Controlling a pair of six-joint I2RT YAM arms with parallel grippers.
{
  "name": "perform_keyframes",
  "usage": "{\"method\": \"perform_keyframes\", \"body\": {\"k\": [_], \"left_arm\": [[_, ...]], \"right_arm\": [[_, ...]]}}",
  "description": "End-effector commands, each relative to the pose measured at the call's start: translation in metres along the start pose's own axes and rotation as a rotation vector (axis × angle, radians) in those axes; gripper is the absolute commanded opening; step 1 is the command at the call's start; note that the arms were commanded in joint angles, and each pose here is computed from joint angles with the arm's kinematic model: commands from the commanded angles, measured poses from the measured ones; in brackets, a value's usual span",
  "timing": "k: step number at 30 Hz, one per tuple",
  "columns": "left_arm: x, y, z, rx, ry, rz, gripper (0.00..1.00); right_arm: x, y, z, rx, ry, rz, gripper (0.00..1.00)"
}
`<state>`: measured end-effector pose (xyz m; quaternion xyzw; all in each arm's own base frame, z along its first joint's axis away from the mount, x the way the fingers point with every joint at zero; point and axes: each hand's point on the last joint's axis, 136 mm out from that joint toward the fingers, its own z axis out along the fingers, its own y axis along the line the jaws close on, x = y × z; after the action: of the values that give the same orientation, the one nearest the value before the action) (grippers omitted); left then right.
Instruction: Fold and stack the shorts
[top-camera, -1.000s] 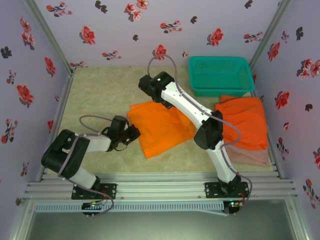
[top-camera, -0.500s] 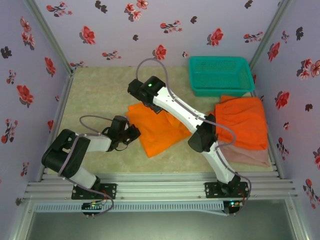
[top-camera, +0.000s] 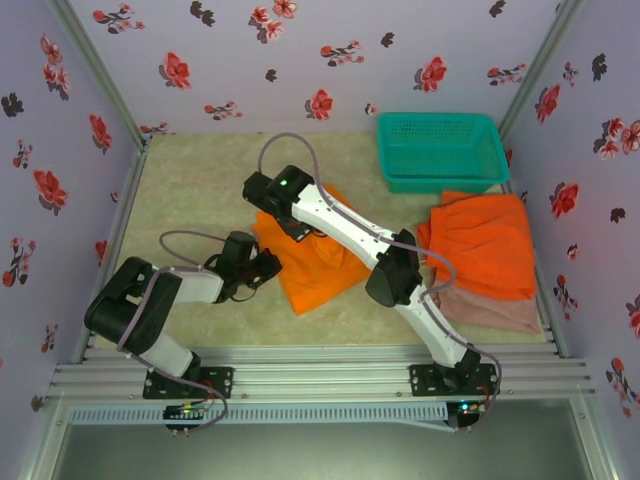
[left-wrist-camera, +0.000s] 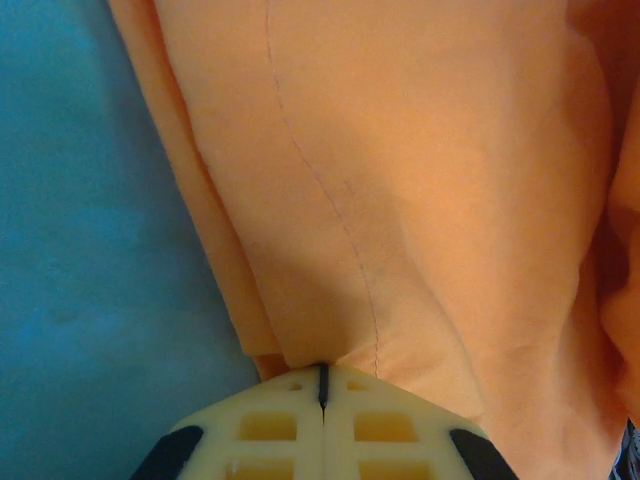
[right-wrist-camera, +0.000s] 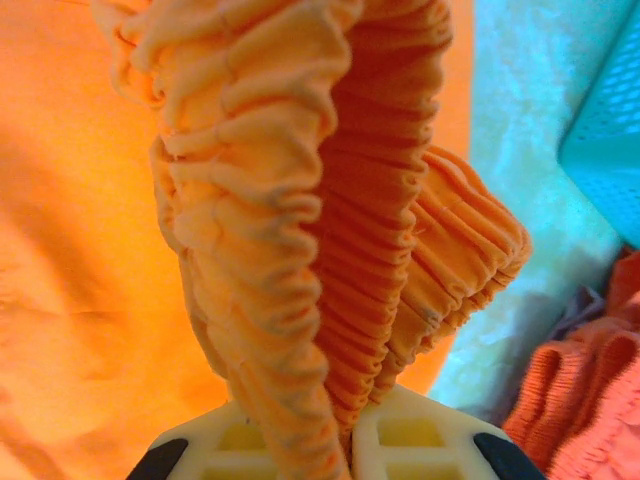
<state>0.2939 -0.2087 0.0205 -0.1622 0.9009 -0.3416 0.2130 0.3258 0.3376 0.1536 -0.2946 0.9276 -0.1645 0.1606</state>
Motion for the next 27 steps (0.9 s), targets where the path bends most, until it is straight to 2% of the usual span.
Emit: {"method": "perform_keyframes", "body": {"k": [1,4,5,7,8,11,15,18,20,23,27], "left_arm": [[0.006,0.013,0.003,-0.055,0.010,-0.018,0.00],[0.003,0.008,0.001,-0.035,-0.004,-0.025,0.00],[0.001,0.005,-0.001,-0.023,-0.018,-0.028,0.03],[-0.005,-0.001,-0.009,0.004,-0.056,-0.033,0.14],[-0.010,-0.004,-0.015,0.014,-0.083,-0.034,0.22],[-0.021,-0.010,-0.037,0.027,-0.154,-0.023,0.41],[-0.029,-0.013,-0.067,0.017,-0.212,-0.002,0.59],[-0.037,-0.021,-0.085,0.026,-0.244,0.000,0.73],[-0.043,-0.031,-0.094,0.030,-0.253,0.015,0.78],[-0.052,-0.048,-0.098,0.023,-0.236,0.066,0.79],[-0.062,-0.060,-0.091,-0.030,-0.191,0.126,0.76]], "right_arm": [[-0.007,0.030,0.005,-0.115,-0.002,0.038,0.15],[-0.014,0.059,0.004,-0.269,-0.006,0.063,0.25],[-0.017,0.071,-0.001,-0.353,-0.010,0.074,0.31],[-0.026,0.088,-0.018,-0.509,-0.031,0.101,0.51],[-0.032,0.090,-0.031,-0.583,-0.051,0.123,0.56],[-0.048,0.077,-0.076,-0.764,-0.161,0.193,0.75],[-0.055,0.018,-0.135,-0.922,-0.384,0.333,0.84],[-0.041,-0.025,-0.150,-0.942,-0.511,0.425,0.97],[-0.028,-0.043,-0.145,-0.930,-0.535,0.466,0.99],[-0.004,-0.059,-0.116,-0.812,-0.503,0.504,0.99],[0.026,-0.056,-0.076,-0.701,-0.422,0.493,0.96]]}}
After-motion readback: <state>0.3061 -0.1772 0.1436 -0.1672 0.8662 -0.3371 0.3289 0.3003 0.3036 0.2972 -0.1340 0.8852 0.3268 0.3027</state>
